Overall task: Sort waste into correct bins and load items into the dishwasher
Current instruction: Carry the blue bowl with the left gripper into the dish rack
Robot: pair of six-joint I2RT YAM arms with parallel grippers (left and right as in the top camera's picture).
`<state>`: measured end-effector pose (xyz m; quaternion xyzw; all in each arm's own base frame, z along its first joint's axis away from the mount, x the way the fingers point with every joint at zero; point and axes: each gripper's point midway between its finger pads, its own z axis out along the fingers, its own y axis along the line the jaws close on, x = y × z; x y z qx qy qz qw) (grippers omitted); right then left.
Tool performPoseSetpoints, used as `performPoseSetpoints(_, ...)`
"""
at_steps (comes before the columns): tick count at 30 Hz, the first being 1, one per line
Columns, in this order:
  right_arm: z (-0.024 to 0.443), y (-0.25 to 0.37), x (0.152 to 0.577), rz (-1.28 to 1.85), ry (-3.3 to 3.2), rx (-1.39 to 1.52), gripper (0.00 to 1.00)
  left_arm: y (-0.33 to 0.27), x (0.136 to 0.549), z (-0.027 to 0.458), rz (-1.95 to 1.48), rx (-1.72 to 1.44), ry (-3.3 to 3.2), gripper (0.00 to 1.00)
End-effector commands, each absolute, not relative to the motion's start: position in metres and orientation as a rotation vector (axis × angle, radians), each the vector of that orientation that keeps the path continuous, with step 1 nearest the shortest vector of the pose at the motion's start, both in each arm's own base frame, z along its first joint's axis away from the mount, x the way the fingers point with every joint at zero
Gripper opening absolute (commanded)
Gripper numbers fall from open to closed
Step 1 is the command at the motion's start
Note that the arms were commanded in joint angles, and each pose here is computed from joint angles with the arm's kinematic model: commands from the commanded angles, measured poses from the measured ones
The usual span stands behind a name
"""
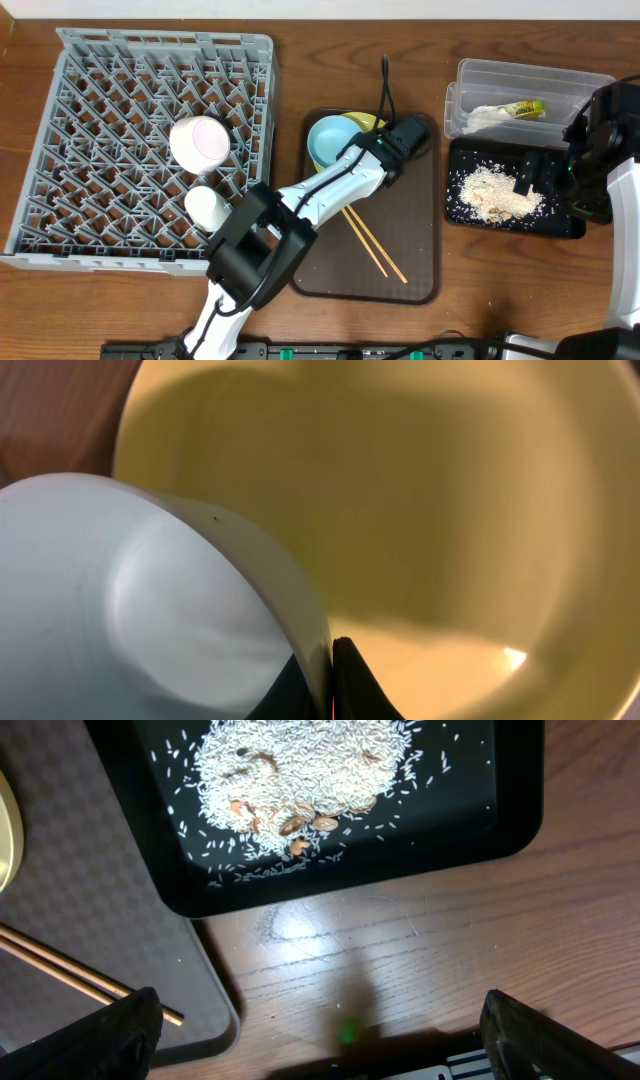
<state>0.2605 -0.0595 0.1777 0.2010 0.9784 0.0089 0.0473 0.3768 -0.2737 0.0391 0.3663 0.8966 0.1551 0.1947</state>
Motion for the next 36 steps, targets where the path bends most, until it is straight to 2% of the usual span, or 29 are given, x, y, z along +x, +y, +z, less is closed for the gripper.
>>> performPoseSetpoints(1,0.186,-0.063,0.261,0.007,2.949,0.632,0.99,-0.266,0.391,0.09,0.456,0.957,2.427,0.08)
performPoseSetpoints(5,0.186,-0.063,0.261,0.007,2.949,0.632,0.99,-0.255,0.396,0.126,0.35,0.895,2.416,0.08)
performPoseSetpoints(15,0.186,-0.063,0.26,0.007,2.954,0.632,0.99,-0.197,0.416,0.199,-0.231,0.67,2.441,0.08)
performPoseSetpoints(18,0.186,-0.063,0.259,0.007,2.958,0.634,0.99,-0.177,0.423,0.209,-0.526,0.593,2.435,0.08)
performPoseSetpoints(24,0.186,-0.063,0.259,0.007,2.96,0.634,0.99,-0.137,0.434,0.225,-0.9,0.457,2.353,0.08)
performPoseSetpoints(31,0.186,-0.062,0.257,0.007,2.967,0.636,0.99,-0.092,0.451,0.247,-1.271,0.305,2.159,0.08)
performPoseSetpoints(36,0.186,-0.062,0.256,0.008,2.972,0.637,0.99,-0.068,0.469,0.231,-1.407,0.122,2.152,0.08)
